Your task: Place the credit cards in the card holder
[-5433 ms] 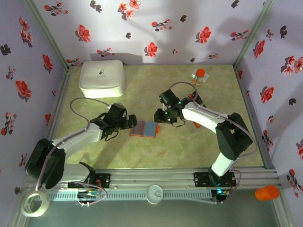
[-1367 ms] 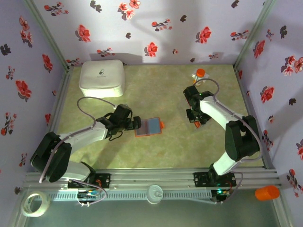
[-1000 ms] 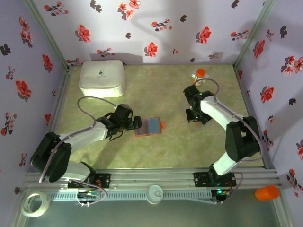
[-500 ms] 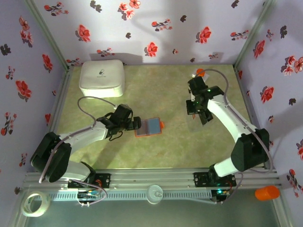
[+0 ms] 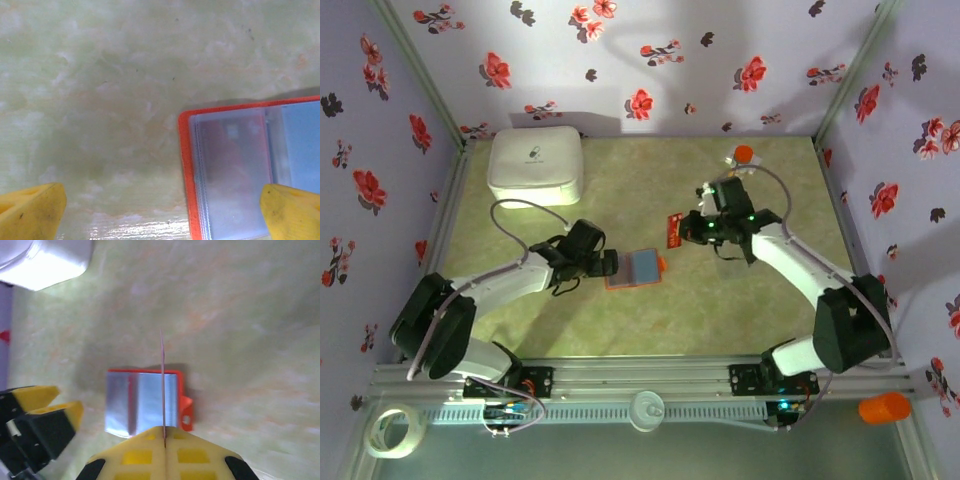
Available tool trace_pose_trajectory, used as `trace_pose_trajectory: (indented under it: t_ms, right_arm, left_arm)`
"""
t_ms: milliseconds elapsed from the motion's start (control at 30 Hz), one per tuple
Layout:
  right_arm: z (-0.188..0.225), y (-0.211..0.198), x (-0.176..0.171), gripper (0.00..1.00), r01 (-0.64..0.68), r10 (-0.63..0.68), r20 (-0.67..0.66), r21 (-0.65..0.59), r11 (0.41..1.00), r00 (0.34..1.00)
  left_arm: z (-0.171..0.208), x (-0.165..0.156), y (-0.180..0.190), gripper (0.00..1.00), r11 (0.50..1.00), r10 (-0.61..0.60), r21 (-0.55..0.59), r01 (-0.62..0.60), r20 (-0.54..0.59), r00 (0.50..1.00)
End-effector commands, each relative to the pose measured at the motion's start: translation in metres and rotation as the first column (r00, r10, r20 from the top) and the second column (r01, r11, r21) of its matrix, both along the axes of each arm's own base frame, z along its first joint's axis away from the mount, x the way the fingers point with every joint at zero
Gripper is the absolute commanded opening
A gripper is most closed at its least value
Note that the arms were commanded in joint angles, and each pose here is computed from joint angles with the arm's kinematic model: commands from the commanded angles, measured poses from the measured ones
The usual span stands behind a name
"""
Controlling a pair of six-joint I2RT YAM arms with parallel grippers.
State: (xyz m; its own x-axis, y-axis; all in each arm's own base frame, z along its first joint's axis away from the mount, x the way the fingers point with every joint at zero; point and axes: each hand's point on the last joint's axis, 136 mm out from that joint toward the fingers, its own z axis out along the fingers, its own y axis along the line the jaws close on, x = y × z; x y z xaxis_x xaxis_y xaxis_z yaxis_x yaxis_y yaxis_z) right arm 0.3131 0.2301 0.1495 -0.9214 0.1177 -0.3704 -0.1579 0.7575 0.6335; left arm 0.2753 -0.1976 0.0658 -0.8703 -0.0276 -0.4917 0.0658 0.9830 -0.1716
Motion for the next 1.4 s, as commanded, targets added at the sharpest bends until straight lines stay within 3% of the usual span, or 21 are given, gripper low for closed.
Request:
trace_pose_trajectory:
  t_ms: [0, 333, 867, 1367]
  right_arm:
    - [0.023, 0.041, 0.011, 0.00, -0.028, 0.015, 0.066, 0.206, 0.978, 0.998]
    - [-0.010, 0.051, 0.005, 0.00, 0.018, -0.041, 0.064, 0.335, 0.942, 0.997]
    - [-0.059, 0.058, -0.013, 0.00, 0.005, -0.009, 0.010, 0.316, 0.949, 1.000]
    - [-0.078, 0.072, -0.021, 0.00, -0.034, 0.037, -0.006, 0.320, 0.947, 0.999]
  left_arm:
    - [-0.001, -0.003, 0.000, 1.00, 0.997, -0.029, 0.067, 0.029, -0.005, 1.000]
    - [-0.008, 0.001, -0.005, 1.00, 0.995, -0.021, 0.101, 0.023, -0.014, 1.000]
    - [-0.028, 0.001, 0.001, 1.00, 0.984, -0.007, 0.177, 0.014, -0.043, 0.999]
    - [-0.041, -0.010, 0.013, 1.00, 0.977, 0.016, 0.213, 0.000, -0.073, 0.997]
